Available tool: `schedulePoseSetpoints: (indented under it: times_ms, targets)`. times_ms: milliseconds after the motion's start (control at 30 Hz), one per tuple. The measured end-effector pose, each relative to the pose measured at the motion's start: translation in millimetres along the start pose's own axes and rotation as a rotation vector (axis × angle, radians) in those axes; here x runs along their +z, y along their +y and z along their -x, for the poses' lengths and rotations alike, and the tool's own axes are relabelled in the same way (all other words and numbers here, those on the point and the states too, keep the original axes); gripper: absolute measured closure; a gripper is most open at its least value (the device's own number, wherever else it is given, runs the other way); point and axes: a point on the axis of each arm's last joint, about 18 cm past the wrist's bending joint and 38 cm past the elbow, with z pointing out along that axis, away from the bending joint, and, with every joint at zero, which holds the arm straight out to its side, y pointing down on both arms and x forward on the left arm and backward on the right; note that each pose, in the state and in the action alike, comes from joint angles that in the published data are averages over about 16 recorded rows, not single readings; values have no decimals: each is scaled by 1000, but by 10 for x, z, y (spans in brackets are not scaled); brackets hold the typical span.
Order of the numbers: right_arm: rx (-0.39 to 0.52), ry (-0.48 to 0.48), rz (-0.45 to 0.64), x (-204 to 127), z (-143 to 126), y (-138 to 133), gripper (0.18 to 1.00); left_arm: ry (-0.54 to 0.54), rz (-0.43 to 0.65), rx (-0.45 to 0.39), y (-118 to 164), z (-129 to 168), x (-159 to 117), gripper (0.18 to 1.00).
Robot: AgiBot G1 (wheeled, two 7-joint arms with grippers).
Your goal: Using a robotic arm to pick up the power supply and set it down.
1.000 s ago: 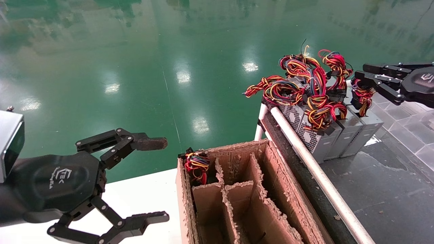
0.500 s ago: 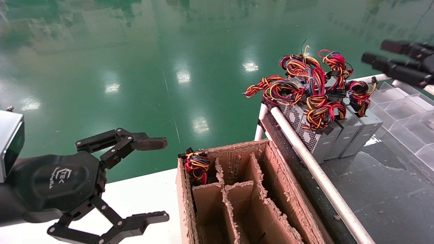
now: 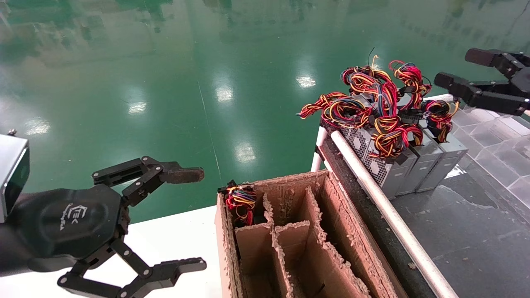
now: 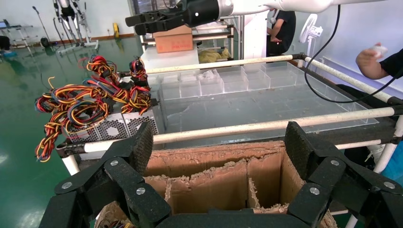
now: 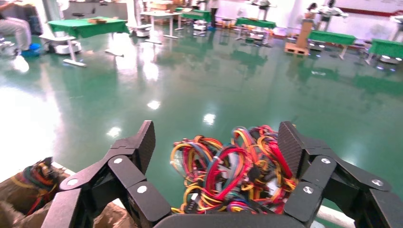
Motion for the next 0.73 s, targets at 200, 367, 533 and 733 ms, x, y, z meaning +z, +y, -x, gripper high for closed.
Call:
schedulePoseSetpoints:
  times_ms: [200, 367, 533, 733]
  targets:
    - [-19, -58, -8, 50, 150, -8, 248, 0, 0, 0, 0, 0, 0, 184]
    - [-31, -112, -14, 91, 304, -13, 208, 0, 0, 0, 0, 0, 0, 184]
    - [-39, -165, -19, 125, 463, -16, 187, 0, 0, 0, 0, 0, 0, 184]
    - [-42, -202, -23, 145, 579, -17, 179, 0, 0, 0, 0, 0, 0, 184]
